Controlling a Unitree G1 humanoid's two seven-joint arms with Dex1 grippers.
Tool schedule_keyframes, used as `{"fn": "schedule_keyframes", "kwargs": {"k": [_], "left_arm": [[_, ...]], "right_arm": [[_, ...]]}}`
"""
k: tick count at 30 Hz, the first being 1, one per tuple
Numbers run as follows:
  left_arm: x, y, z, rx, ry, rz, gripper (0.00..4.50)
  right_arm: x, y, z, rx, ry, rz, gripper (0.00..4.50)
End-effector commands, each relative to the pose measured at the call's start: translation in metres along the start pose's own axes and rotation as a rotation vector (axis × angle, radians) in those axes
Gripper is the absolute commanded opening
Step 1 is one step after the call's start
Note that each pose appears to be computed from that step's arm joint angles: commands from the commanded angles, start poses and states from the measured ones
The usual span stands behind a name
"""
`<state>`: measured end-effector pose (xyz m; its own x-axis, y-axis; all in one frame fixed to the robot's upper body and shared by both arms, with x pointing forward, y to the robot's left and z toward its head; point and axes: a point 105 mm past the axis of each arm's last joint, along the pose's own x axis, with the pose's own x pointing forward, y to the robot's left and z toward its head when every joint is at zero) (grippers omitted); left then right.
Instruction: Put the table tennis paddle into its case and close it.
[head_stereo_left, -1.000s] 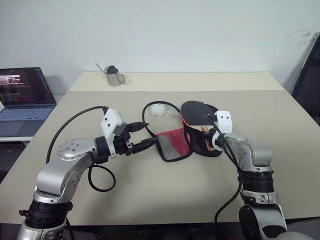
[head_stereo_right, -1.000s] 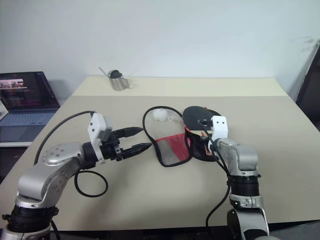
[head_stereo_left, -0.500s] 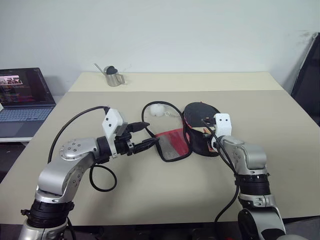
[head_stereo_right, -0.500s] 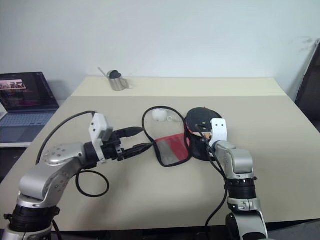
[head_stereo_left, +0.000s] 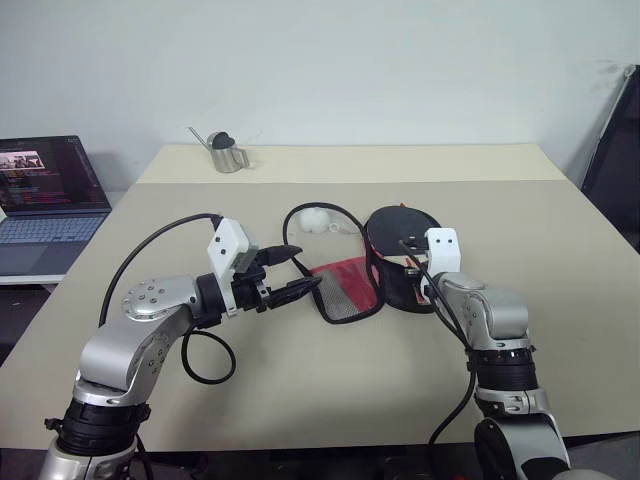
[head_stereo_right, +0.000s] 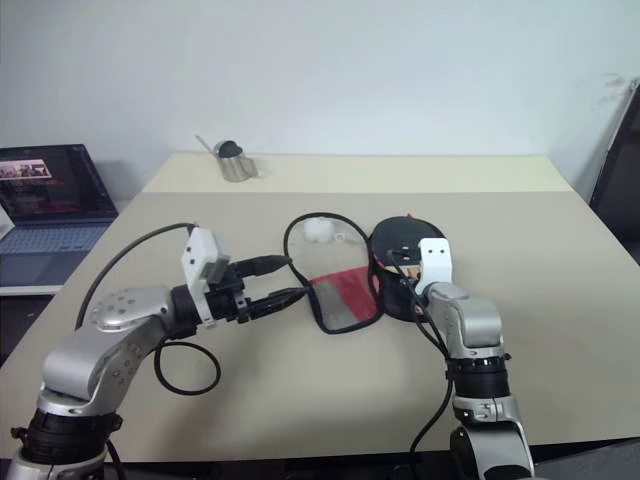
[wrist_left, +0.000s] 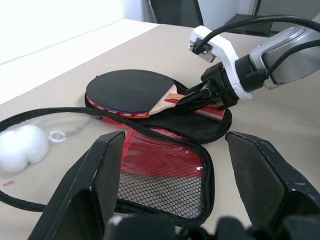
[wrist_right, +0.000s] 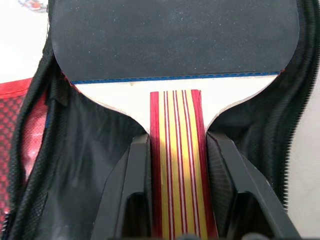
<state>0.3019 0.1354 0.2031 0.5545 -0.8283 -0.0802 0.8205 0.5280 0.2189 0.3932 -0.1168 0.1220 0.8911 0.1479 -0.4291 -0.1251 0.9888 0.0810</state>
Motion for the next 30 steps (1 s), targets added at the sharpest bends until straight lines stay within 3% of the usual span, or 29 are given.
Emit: {"fn": "schedule_keyframes", "kwargs": {"k": [1,6,12,17,22,30], "left_arm": [[-0.003,0.001,0.013,0.049,-0.037,0.021,3.52],[-0.004,0.009,0.012,0.048,-0.046,0.084,3.52],[-0.018,0.041,0.006,0.075,-0.024,0.283,3.52],[-0.039,0.065,-0.009,0.07,0.021,0.391,3.52],[-0.065,0.089,-0.053,0.026,0.171,0.442,3.52],[-0.031,0.1,-0.073,-0.006,0.165,0.378,3.52]], "right_arm": [[-0.009,0.007,0.02,-0.037,-0.096,0.026,2.77],[-0.023,0.018,0.037,-0.173,-0.195,0.088,4.47],[-0.053,0.039,0.053,-0.278,-0.295,0.331,4.47],[-0.071,0.034,0.064,-0.336,-0.328,0.475,4.47],[-0.086,0.017,0.088,-0.325,-0.36,0.568,4.47],[-0.109,0.042,0.085,-0.37,-0.379,0.786,4.47]]}}
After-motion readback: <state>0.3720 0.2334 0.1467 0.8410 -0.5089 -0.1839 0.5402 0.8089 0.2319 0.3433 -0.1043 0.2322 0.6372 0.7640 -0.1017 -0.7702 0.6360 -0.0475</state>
